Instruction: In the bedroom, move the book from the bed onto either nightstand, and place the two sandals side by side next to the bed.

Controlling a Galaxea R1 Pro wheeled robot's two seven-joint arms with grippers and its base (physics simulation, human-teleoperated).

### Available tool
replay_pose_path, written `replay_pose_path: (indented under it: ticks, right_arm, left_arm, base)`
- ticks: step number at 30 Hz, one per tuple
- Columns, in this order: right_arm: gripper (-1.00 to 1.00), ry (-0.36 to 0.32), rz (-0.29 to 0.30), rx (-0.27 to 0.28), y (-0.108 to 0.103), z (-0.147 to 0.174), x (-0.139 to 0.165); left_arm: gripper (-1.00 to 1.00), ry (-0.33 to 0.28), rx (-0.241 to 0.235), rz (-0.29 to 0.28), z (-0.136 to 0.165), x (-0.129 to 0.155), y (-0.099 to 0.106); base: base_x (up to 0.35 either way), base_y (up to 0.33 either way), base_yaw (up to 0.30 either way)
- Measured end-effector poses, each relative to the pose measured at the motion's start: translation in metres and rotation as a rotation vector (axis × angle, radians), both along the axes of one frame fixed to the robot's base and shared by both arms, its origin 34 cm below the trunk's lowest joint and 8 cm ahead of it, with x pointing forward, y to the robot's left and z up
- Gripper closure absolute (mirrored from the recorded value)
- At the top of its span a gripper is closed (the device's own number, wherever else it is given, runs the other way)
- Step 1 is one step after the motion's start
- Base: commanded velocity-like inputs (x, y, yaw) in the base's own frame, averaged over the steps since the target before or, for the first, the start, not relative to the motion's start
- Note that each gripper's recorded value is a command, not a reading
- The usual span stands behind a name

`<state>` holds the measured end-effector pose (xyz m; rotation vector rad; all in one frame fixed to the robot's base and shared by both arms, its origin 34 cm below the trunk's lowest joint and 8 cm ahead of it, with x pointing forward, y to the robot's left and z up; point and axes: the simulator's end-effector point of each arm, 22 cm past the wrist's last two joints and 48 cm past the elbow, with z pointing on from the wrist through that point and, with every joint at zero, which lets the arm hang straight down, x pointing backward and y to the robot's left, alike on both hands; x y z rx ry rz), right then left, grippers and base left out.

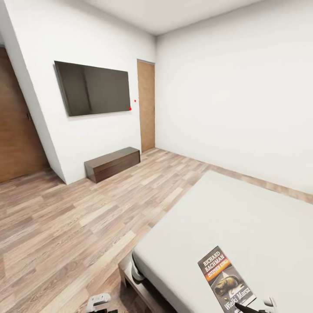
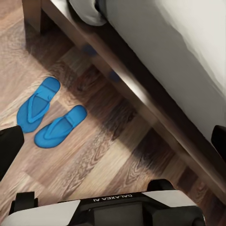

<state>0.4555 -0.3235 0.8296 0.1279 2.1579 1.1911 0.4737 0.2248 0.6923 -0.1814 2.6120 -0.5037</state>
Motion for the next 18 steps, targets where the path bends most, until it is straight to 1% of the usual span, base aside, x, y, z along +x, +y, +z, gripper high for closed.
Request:
replay_pose_path:
  ticks: [18]
  right_arm:
    - [1.00, 0.001, 0.000, 0.000, 0.0000, -0.0002, -0.0003]
  left_arm:
    - [-1.00, 0.000, 0.000, 0.000, 0.0000, -0.0001, 0.0000]
  base:
    - [0.000, 0.000, 0.292]
